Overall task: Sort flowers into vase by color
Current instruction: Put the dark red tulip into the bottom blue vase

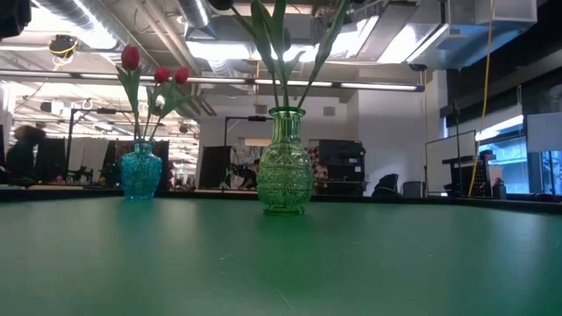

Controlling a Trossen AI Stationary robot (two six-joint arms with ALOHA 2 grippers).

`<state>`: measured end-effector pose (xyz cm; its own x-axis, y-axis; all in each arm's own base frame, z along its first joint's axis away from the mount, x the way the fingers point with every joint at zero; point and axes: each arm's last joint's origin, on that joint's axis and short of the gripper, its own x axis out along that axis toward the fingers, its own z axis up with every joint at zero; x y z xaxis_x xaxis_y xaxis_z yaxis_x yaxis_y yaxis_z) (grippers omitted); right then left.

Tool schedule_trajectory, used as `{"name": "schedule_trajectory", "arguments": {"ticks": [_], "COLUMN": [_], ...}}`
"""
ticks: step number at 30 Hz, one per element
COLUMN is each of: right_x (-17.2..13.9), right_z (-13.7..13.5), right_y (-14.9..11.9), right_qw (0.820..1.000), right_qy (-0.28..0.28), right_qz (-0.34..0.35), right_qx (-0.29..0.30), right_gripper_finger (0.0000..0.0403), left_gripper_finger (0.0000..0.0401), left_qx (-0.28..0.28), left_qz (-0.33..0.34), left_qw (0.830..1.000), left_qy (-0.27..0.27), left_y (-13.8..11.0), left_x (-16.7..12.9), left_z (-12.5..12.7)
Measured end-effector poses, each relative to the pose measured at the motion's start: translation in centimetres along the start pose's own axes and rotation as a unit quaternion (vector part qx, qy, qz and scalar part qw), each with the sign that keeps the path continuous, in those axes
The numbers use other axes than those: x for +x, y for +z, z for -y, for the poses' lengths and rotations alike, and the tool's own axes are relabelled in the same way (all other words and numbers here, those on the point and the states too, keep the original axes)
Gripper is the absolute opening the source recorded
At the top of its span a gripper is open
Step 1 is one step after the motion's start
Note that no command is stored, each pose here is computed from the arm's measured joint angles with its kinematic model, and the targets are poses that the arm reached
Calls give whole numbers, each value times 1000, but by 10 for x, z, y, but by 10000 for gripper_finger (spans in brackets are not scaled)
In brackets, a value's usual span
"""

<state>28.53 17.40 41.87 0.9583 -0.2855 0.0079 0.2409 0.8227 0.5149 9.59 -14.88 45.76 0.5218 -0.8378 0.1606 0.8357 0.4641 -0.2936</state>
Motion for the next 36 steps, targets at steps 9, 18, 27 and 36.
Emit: {"name": "schedule_trajectory", "arguments": {"ticks": [9,18,27,36], "right_x": [0,0,0,-1], "right_z": [2,4,8,9], "right_y": [1,0,-4,-4], "right_qw": [999,995,993,992], "right_qy": [-24,-53,-81,-91], "right_qz": [14,27,29,34], "right_qx": [20,75,74,79], "right_gripper_finger": [270,270,270,270], "left_gripper_finger": [5,5,5,5], "left_qx": [4,45,47,46], "left_qz": [-51,-75,-91,-100], "left_qw": [999,996,995,994], "left_qy": [-11,-18,-17,-17], "left_y": [-61,-109,-136,-163], "left_x": [3,-8,-15,-17], "left_z": [2,8,5,-3]}}
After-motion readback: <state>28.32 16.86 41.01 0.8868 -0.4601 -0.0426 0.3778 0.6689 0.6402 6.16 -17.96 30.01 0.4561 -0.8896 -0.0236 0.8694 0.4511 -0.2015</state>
